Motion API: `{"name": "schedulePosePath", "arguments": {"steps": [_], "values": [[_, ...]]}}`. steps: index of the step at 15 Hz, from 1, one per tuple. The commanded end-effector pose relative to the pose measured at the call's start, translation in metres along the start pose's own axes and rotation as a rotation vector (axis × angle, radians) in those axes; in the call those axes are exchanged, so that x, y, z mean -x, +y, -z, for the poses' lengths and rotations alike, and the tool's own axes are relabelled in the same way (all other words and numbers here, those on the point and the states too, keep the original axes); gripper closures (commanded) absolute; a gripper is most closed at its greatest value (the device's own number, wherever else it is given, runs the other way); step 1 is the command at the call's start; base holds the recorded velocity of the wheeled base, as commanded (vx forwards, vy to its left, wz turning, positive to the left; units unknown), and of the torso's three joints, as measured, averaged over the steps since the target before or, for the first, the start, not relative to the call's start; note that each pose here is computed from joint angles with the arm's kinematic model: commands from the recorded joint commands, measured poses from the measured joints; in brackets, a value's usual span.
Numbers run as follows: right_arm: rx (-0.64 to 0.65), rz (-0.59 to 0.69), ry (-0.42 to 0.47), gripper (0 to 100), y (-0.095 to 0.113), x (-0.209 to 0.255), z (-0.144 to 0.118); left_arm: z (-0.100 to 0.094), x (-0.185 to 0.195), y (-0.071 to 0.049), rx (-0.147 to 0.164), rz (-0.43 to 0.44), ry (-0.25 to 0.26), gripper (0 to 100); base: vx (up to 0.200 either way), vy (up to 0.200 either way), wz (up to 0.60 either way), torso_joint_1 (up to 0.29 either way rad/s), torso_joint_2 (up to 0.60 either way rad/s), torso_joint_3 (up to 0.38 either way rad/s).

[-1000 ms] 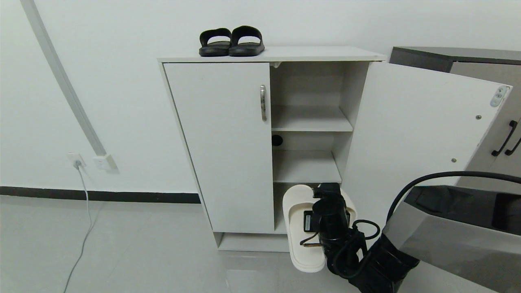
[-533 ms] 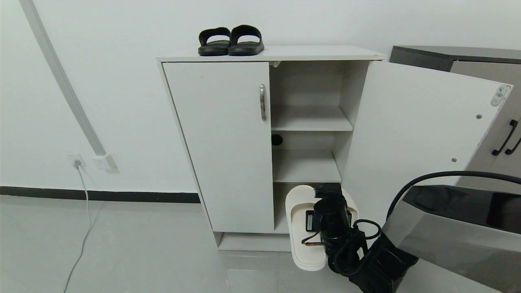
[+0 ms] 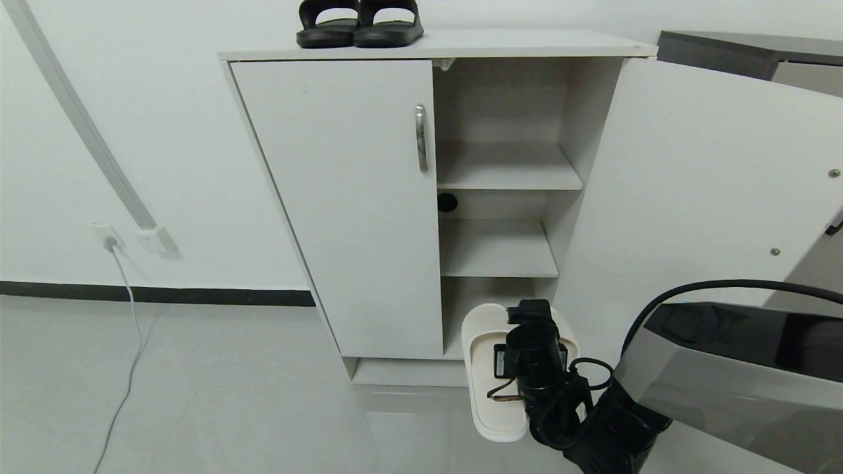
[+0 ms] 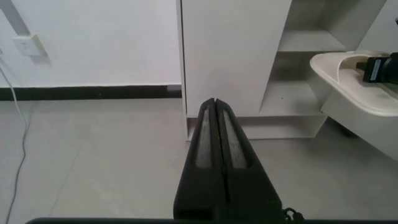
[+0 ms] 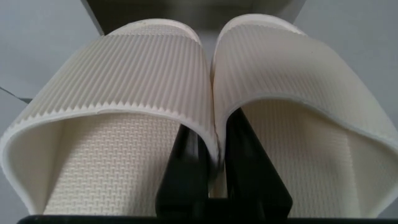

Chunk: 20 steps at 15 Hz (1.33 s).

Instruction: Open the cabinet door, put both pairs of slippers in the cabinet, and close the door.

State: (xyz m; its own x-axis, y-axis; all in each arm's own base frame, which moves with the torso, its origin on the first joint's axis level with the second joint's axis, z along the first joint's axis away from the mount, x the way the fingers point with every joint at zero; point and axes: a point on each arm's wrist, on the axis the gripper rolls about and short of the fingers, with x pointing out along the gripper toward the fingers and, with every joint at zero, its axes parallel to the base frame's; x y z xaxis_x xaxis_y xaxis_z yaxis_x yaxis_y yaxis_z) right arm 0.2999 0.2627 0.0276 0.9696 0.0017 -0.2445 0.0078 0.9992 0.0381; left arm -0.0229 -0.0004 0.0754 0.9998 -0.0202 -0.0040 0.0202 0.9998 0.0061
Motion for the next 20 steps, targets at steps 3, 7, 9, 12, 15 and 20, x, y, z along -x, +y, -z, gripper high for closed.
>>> {"name": "schedulePosePath", "arguments": {"steps": [3, 7, 9, 12, 15, 20], "values": [[0.000, 0.009, 0.001, 100, -0.002, -0.003, 0.001, 0.000, 0.000, 0.000, 0.000, 0.000, 0.002, 100, 0.000, 0.000, 0.00, 0.001, 0.00, -0.199], [-0.027, -0.006, -0.085, 100, 0.001, -0.008, -0.004, 0.000, 0.000, 0.000, 0.000, -0.002, -0.001, 100, 0.000, 0.000, 0.00, 0.007, 0.00, -0.148], [-0.002, -0.012, -0.233, 100, 0.000, -0.014, -0.007, 0.000, 0.000, 0.000, 0.000, -0.002, -0.001, 100, 0.000, 0.000, 0.00, 0.000, 0.00, 0.000], [0.013, -0.012, -0.272, 100, 0.000, -0.017, -0.007, 0.000, 0.000, 0.000, 0.000, -0.002, -0.001, 100, 0.000, 0.000, 0.00, 0.000, 0.00, 0.000], [0.011, -0.012, -0.278, 100, 0.000, -0.016, -0.010, 0.000, 0.000, 0.000, 0.000, -0.002, -0.001, 100, 0.000, 0.000, 0.00, 0.000, 0.00, 0.000], [0.015, -0.011, -0.273, 100, -0.001, -0.016, -0.009, 0.000, 0.000, 0.000, 0.000, -0.002, -0.001, 100, 0.000, 0.000, 0.00, 0.000, 0.00, 0.000]]}}
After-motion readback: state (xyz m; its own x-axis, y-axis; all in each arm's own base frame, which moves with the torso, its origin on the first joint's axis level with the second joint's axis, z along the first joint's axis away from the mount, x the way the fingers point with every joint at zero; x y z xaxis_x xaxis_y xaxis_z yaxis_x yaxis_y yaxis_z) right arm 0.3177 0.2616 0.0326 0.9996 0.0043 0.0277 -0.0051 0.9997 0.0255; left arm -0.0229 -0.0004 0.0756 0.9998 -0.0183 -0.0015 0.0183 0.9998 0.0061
